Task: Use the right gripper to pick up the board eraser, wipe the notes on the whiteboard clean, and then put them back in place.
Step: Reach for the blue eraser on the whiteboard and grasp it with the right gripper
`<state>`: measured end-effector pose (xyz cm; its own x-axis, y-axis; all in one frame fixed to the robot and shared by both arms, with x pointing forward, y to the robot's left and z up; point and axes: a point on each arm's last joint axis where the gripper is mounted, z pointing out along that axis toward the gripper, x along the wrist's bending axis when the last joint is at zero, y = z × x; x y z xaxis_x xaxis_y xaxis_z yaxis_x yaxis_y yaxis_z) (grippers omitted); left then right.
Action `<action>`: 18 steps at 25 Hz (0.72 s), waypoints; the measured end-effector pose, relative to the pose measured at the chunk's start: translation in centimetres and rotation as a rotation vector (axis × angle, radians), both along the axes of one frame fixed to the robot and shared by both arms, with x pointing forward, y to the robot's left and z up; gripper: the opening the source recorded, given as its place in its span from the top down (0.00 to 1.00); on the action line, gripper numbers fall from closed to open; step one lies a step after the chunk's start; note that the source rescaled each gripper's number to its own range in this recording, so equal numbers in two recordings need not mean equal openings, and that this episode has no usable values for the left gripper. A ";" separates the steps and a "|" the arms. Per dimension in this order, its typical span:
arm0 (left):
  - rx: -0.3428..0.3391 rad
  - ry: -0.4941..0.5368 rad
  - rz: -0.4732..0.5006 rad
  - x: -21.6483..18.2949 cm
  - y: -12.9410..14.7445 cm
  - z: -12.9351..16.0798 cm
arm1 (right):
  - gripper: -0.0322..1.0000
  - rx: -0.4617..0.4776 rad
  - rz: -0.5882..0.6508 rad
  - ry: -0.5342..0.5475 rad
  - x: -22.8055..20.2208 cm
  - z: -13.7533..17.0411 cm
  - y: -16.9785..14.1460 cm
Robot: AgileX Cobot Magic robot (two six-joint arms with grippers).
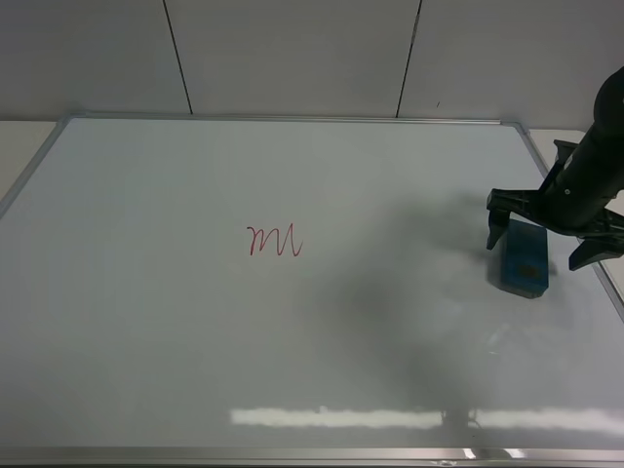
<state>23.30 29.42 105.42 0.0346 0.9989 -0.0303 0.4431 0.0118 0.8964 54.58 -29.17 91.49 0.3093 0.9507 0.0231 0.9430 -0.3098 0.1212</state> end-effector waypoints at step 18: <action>0.000 0.000 0.000 0.0 0.0 0.0 | 0.94 -0.007 0.016 -0.006 0.1 0.0 0.0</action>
<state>23.30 29.42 105.42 0.0346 0.9989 -0.0303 0.4431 0.0118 0.8964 54.64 -29.21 91.50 0.2944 0.9555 0.0183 0.9470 -0.2942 0.1287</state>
